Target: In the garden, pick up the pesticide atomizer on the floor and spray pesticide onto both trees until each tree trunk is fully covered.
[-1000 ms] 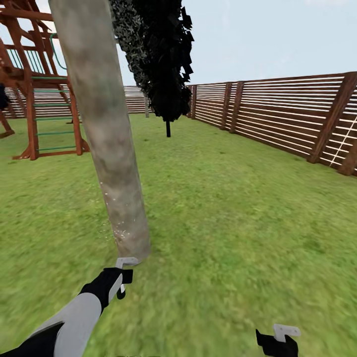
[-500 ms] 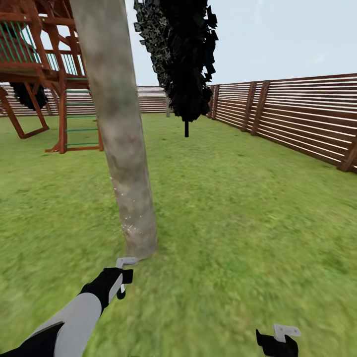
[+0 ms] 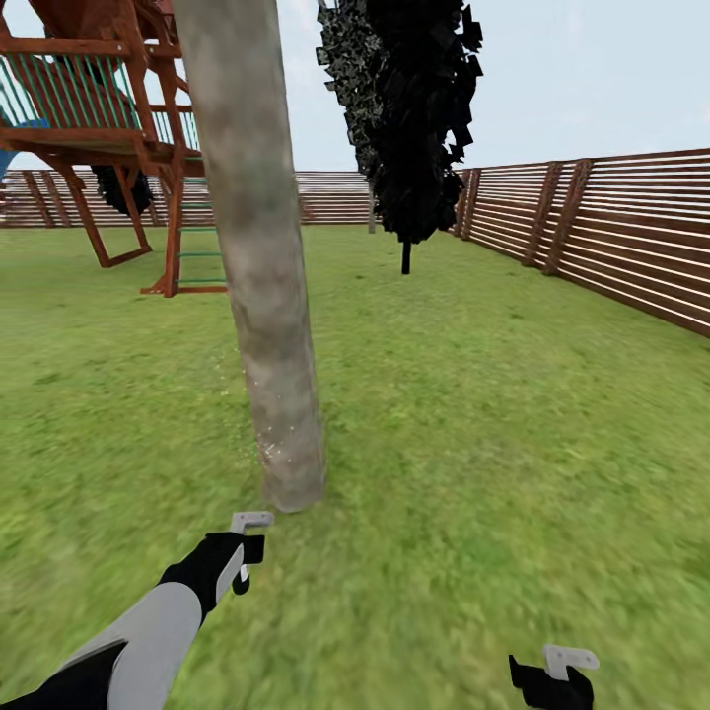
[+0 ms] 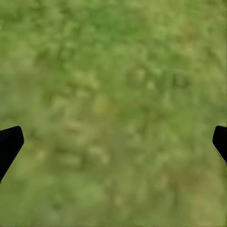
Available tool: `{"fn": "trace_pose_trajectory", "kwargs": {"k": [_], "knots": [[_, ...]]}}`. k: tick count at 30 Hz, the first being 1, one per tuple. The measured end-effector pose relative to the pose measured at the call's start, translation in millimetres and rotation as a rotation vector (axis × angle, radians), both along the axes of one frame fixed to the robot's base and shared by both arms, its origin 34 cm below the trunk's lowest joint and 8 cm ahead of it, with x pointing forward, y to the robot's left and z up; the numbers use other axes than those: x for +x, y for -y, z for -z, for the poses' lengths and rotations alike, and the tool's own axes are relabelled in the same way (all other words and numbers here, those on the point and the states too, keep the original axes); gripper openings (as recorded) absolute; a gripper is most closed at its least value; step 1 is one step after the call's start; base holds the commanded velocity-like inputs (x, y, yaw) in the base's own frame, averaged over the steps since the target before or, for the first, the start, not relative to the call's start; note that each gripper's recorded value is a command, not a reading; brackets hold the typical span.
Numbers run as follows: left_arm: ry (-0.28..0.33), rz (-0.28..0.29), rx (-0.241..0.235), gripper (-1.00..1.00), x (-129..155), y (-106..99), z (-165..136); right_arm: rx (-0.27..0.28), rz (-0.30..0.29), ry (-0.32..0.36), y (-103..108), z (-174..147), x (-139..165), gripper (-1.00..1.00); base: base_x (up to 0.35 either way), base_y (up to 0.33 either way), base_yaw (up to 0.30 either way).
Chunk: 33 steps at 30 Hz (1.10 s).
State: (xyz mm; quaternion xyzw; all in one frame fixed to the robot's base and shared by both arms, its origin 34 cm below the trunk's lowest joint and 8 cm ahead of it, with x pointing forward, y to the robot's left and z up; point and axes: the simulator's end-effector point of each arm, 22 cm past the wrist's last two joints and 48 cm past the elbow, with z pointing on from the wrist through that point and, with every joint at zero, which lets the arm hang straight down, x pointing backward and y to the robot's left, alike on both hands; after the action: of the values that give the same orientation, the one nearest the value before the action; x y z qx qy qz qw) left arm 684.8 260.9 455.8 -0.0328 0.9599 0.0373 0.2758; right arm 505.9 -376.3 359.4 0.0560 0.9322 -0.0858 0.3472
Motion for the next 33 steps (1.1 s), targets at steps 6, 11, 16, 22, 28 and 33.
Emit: {"fn": "trace_pose_trajectory", "kwargs": {"k": [6,11,16,22,28,33], "knots": [[0.002,-0.001,0.000,-1.00,0.5,-0.4,-0.4,-0.001,0.001,0.000,0.5,0.0,-0.1,1.00,0.171,-0.230,0.121],[0.004,-0.011,-0.013,-1.00,0.6,0.7,-0.4,-0.008,-0.002,-0.002,3.4,-0.3,-0.7,1.00,0.171,-0.230,0.002],[0.005,-0.013,-0.012,-1.00,0.9,-0.2,-0.7,-0.001,-0.008,0.000,-0.8,0.0,0.2,1.00,0.172,-0.230,0.077],[0.099,-0.015,-0.001,-1.00,16.6,-1.8,-11.2,-0.001,-0.007,-0.001,-0.9,0.2,-0.2,1.00,0.128,-0.142,0.263],[0.153,-0.002,-0.008,-1.00,30.2,13.3,-23.4,-0.002,-0.005,-0.002,-0.4,0.3,-0.5,1.00,0.003,-0.003,0.026],[0.196,0.014,-0.018,-1.00,47.0,28.6,-42.7,-0.002,-0.005,-0.002,-0.3,0.3,-0.5,1.00,0.000,0.000,0.000]]}}
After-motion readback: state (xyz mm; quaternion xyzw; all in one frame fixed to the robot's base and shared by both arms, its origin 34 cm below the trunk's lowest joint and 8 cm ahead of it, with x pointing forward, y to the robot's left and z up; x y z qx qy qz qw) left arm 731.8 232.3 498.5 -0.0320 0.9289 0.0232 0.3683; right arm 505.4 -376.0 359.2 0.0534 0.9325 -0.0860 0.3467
